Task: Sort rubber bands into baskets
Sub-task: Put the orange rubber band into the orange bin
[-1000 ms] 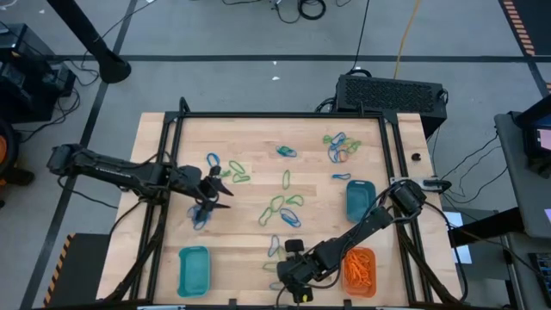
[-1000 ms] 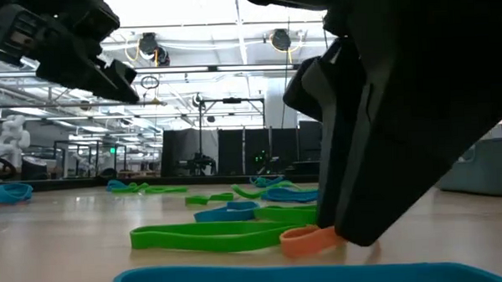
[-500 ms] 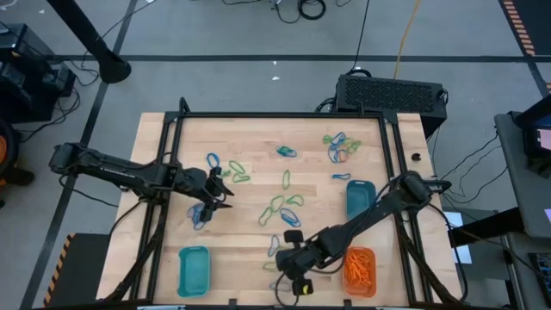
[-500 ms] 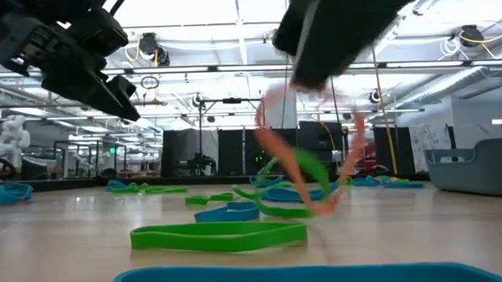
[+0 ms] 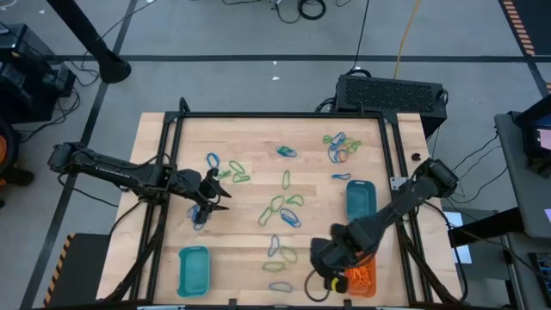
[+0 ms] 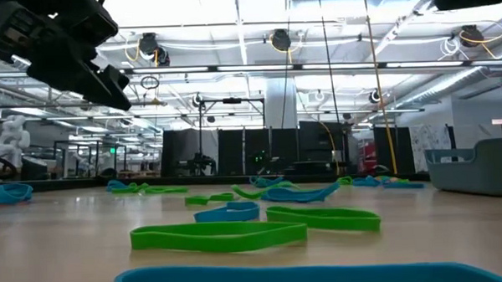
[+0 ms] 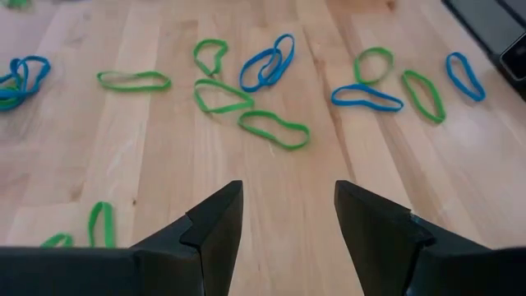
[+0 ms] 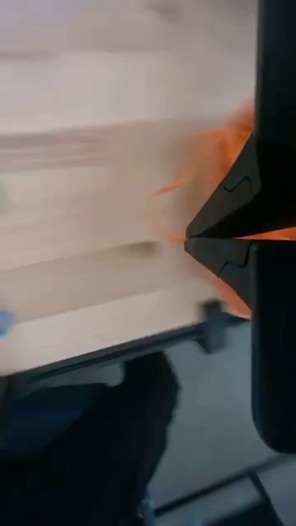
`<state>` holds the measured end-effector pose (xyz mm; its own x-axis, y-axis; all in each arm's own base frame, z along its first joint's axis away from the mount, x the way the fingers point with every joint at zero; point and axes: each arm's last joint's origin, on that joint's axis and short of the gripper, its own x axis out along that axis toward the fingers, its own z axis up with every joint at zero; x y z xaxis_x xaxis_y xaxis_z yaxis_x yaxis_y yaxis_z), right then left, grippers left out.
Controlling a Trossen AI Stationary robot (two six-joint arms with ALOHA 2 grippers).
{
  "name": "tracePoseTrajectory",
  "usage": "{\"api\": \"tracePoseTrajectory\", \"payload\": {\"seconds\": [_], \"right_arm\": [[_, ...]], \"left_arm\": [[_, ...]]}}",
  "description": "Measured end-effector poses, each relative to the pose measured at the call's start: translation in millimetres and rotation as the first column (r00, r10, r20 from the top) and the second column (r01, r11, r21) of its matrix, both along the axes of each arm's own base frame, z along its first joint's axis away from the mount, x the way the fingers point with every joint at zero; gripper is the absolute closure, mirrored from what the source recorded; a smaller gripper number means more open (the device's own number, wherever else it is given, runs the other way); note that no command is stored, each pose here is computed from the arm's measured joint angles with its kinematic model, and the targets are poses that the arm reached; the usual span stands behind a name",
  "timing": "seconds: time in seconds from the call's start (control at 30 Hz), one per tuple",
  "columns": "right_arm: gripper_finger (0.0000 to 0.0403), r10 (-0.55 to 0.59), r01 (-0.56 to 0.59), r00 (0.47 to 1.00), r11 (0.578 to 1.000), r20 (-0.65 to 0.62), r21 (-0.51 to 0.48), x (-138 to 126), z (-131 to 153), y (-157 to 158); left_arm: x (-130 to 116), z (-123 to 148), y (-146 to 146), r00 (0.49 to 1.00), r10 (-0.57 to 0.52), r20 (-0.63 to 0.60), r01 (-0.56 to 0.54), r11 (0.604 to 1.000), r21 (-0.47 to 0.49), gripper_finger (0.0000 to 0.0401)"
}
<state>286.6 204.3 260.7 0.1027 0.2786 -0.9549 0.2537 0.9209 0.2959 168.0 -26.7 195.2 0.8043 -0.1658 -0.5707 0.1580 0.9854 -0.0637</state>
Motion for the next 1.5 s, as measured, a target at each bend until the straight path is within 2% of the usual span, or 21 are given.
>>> {"api": "tracePoseTrajectory", "payload": {"seconds": [0.1,0.2,0.3,0.5,0.77,0.93,1.23,1.5], "right_arm": [[0.0403,-0.026,0.025,0.996,1.000,-0.083,-0.017,-16.0,0.1,9.9],[0.0403,0.008,-0.010,0.996,1.000,-0.090,-0.023,-25.6,-1.2,21.6],[0.0402,-0.021,0.016,0.993,0.999,-0.113,-0.039,-33.7,-1.6,28.2],[0.0402,-0.014,0.001,0.994,0.993,-0.105,-0.118,-47.3,-4.6,36.1],[0.0402,-0.011,-0.014,0.990,0.985,-0.139,-0.174,-55.4,-30.7,32.4],[0.0402,-0.067,0.027,0.981,0.977,-0.185,-0.211,-60.5,-43.9,27.1],[0.0397,-0.085,0.043,0.978,0.976,-0.193,-0.214,-61.2,-44.8,26.6],[0.0358,-0.137,0.088,0.969,0.969,-0.204,-0.230,-62.1,-44.8,25.6]], "left_arm": [[-1.6,1.7,-0.1,1.000,-0.001,0.009,0.001,1.000,-0.001,0.0201],[-2.4,2.2,0.3,1.000,0.015,0.007,-0.015,1.000,-0.011,0.0201],[-2.5,1.6,1.8,0.998,0.060,0.004,-0.060,0.998,0.012,0.0201],[-3.3,0.2,3.0,0.994,0.108,-0.012,-0.108,0.994,0.015,0.0201],[-4.1,-0.9,3.5,0.991,0.127,-0.027,-0.127,0.992,0.012,0.0201],[-4.1,-0.9,3.5,0.992,0.127,-0.027,-0.127,0.992,0.012,0.0201],[-4.4,-1.2,3.6,0.993,0.118,-0.029,-0.117,0.993,0.028,0.0201],[-4.5,-1.4,3.6,0.993,0.118,-0.030,-0.117,0.993,0.028,0.0201]]}}
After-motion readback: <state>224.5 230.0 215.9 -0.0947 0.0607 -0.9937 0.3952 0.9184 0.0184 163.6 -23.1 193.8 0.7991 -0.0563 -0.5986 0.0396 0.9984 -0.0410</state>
